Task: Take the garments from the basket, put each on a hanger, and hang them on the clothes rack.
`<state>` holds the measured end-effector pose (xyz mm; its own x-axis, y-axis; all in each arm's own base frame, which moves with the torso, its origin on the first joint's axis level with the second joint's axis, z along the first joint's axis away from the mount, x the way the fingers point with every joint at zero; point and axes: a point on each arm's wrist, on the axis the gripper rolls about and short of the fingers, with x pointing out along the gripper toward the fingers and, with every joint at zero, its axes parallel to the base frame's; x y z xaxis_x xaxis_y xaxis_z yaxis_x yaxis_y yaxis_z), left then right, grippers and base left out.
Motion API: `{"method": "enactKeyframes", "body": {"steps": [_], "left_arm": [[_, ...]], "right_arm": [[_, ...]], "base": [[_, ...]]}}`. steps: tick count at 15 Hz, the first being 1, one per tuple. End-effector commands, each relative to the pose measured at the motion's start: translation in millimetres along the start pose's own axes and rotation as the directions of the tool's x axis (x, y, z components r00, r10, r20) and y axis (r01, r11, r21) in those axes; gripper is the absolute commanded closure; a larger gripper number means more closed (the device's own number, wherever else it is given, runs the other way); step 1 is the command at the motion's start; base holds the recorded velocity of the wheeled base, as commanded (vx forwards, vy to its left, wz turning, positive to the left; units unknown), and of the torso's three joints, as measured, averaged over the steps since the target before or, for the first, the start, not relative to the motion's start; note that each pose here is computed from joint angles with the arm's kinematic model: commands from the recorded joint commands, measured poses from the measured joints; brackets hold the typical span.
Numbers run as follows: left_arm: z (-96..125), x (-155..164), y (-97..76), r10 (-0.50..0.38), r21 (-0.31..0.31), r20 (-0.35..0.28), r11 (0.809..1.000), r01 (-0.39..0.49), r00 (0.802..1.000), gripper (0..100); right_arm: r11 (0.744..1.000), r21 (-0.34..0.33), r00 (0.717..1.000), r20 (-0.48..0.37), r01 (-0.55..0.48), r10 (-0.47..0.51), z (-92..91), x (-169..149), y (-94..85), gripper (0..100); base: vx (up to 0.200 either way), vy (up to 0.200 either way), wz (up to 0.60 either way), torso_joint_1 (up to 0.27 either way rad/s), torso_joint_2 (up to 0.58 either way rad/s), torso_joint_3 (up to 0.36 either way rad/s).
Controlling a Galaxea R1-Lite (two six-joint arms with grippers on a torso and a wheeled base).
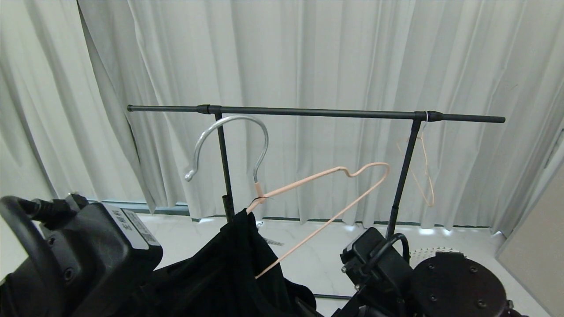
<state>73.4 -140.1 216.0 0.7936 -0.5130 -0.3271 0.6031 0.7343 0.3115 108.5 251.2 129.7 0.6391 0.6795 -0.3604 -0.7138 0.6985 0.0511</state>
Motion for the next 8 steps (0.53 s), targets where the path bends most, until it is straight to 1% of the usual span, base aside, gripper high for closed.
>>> {"method": "enactKeyframes", "body": {"steps": [1, 2, 4, 5, 6, 8], "left_arm": [[2, -1, 0.6, 0.001, -0.001, 0.007, 1.000, -0.001, 1.000, 100], [1, -1, 0.7, 0.001, -0.002, 0.007, 1.000, 0.000, 1.000, 100], [1, -2, 1.3, 0.002, -0.004, 0.009, 1.000, -0.002, 1.000, 100], [1, -2, 1.6, 0.003, -0.005, 0.010, 1.000, -0.002, 1.000, 100], [1, -3, 1.8, 0.003, -0.006, 0.012, 1.000, -0.003, 1.000, 100], [0, -3, 2.4, 0.004, -0.008, 0.013, 1.000, -0.004, 1.000, 100]], "right_arm": [[1.000, -0.016, 0.999, -0.038, 0.013, -0.014, -8.6, 10, 1.2, 0], [1.000, -0.019, 0.999, -0.043, 0.017, -0.018, -10.3, 10, 0.7, 0], [0.998, -0.029, 0.996, -0.073, 0.054, -0.056, -18.7, 8, -6.0, 0], [0.995, -0.052, 0.988, -0.126, 0.086, -0.092, -31.5, 3, -14.6, 0], [0.992, -0.067, 0.983, -0.147, 0.104, -0.113, -37.1, -1, -21.7, 0], [0.986, -0.073, 0.975, -0.153, 0.149, -0.159, -37.6, -3, -36.3, 0]], "base": [[0.000, 0.000, 0.00, 0.000, 0.00, 0.000], [0.000, 0.000, 0.00, 0.000, 0.00, 0.000], [0.000, 0.000, 0.00, 0.000, 0.00, 0.000], [0.000, 0.000, 0.00, 0.000, 0.00, 0.000], [0.000, 0.000, 0.00, 0.000, 0.00, 0.000], [0.000, 0.000, 0.00, 0.000, 0.00, 0.000]]}}
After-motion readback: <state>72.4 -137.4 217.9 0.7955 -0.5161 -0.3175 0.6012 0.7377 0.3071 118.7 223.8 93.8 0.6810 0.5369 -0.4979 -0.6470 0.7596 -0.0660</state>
